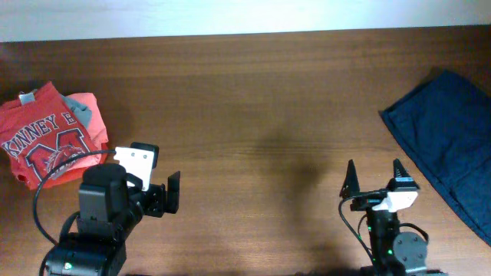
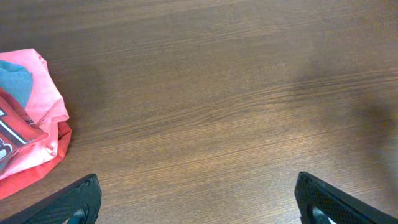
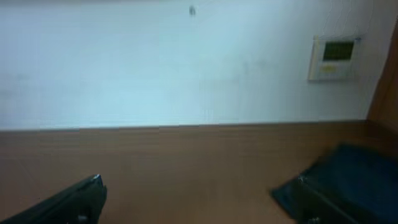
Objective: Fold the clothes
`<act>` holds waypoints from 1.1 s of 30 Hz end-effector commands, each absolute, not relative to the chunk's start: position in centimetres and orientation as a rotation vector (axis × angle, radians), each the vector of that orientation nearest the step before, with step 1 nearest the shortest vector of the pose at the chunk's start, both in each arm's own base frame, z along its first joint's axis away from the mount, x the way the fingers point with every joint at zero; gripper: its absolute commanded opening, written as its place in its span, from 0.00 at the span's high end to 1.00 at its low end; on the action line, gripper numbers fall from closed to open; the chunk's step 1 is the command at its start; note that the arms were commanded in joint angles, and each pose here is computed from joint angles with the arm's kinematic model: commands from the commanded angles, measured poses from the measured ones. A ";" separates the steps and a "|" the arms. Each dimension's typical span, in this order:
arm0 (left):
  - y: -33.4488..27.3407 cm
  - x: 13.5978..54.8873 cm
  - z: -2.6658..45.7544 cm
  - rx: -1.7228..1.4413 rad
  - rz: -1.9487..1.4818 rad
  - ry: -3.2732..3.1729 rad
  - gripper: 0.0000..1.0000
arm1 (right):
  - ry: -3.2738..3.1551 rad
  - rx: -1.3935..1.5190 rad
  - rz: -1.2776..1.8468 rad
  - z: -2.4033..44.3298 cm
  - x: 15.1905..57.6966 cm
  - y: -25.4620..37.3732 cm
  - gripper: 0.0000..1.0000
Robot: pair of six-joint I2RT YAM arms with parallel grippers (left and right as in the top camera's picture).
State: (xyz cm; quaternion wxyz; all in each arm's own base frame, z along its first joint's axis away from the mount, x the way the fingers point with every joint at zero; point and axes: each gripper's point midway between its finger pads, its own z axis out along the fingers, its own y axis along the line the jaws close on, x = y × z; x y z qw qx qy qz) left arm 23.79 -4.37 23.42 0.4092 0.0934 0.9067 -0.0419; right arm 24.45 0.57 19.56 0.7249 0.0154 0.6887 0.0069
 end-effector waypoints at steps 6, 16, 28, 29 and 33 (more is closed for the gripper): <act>-4.4 23.8 23.4 0.228 -0.117 2.284 0.01 | 1.644 -0.031 0.016 15.7 24.6 1.3 0.01; -4.4 23.8 23.4 0.228 -0.117 2.284 0.01 | 1.644 -0.030 0.020 15.7 24.6 1.4 0.01; -4.4 23.8 23.4 0.228 -0.117 2.284 0.01 | 1.644 -0.030 0.020 15.7 24.6 1.4 0.01; -4.4 23.8 23.4 0.228 -0.117 2.284 0.01 | 1.644 -0.030 0.020 15.7 24.6 1.4 0.01; -4.4 23.8 23.4 0.228 -0.117 2.284 0.01 | 1.644 -0.030 0.020 15.7 24.6 1.4 0.01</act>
